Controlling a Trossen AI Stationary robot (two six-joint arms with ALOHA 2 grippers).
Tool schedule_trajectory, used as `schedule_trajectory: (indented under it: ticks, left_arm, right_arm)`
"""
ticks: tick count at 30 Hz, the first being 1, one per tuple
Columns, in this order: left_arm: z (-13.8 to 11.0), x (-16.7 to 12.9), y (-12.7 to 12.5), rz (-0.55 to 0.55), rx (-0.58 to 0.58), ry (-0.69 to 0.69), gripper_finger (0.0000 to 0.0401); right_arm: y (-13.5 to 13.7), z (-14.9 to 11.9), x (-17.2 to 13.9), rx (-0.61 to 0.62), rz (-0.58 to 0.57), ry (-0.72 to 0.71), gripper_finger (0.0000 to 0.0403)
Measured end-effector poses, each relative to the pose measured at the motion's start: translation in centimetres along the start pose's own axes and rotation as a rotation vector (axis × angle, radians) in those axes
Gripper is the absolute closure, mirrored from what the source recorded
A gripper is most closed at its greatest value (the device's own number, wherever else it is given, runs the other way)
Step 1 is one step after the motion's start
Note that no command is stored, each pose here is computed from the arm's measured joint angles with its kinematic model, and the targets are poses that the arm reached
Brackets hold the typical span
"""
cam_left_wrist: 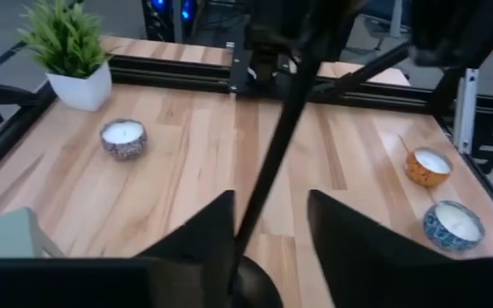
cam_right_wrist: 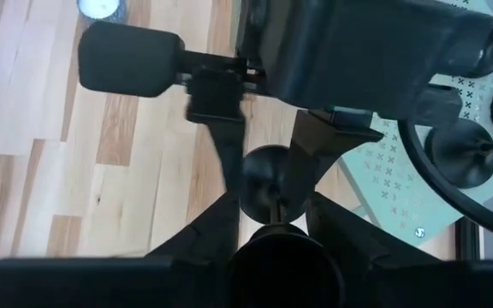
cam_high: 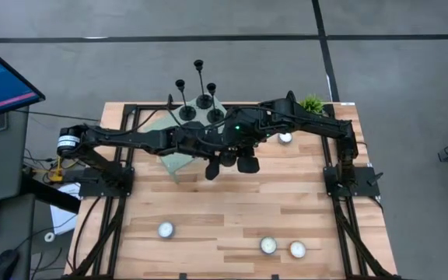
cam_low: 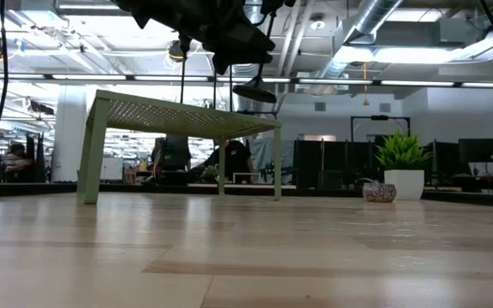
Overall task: Pick & Place candle stick holders
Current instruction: Align the black candle holder with the other black candle holder on the shelf
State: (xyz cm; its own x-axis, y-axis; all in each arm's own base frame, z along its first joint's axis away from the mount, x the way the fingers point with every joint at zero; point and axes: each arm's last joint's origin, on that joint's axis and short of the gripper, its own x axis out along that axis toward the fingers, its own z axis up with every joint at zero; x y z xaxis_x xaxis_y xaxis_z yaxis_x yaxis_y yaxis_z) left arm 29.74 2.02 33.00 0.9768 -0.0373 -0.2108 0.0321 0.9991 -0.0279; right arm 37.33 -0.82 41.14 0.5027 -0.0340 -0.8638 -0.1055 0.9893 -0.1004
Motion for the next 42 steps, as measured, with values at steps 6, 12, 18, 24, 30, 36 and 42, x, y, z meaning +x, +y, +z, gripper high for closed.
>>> schedule_trajectory:
  ticks: [6,12,18,24,30,36,42]
  left_arm:
    - [0.1,0.0,0.0,0.003,0.006,-0.011,0.0370]
    - [0.3,-0.3,-0.2,0.017,0.057,-0.020,0.0388]
    - [0.6,-0.5,-0.3,0.028,0.059,-0.039,0.0392]
    - [0.9,-0.9,-0.4,0.054,0.064,-0.054,0.0393]
    - [1.5,-2.1,-0.4,0.101,0.067,-0.067,0.0394]
    - [2.8,-5.0,-0.3,0.207,0.059,-0.102,0.0400]
    - [3.6,-8.8,-0.4,0.314,0.048,-0.173,0.0400]
  right_arm:
    - [0.2,0.0,0.0,-0.002,0.003,-0.001,0.0279]
    - [0.2,0.1,-0.1,-0.002,0.004,-0.006,0.0288]
    - [0.2,0.1,-0.1,-0.002,-0.004,-0.014,0.0244]
    - [0.2,0.1,-1.4,0.001,-0.008,-0.057,0.0173]
    - [0.3,-1.1,-5.7,0.069,-0.018,-0.152,0.0125]
    - [1.1,-3.4,-11.9,0.142,-0.077,-0.294,0.0121]
    - [2.4,-5.9,-16.8,0.214,-0.187,-0.418,0.0120]
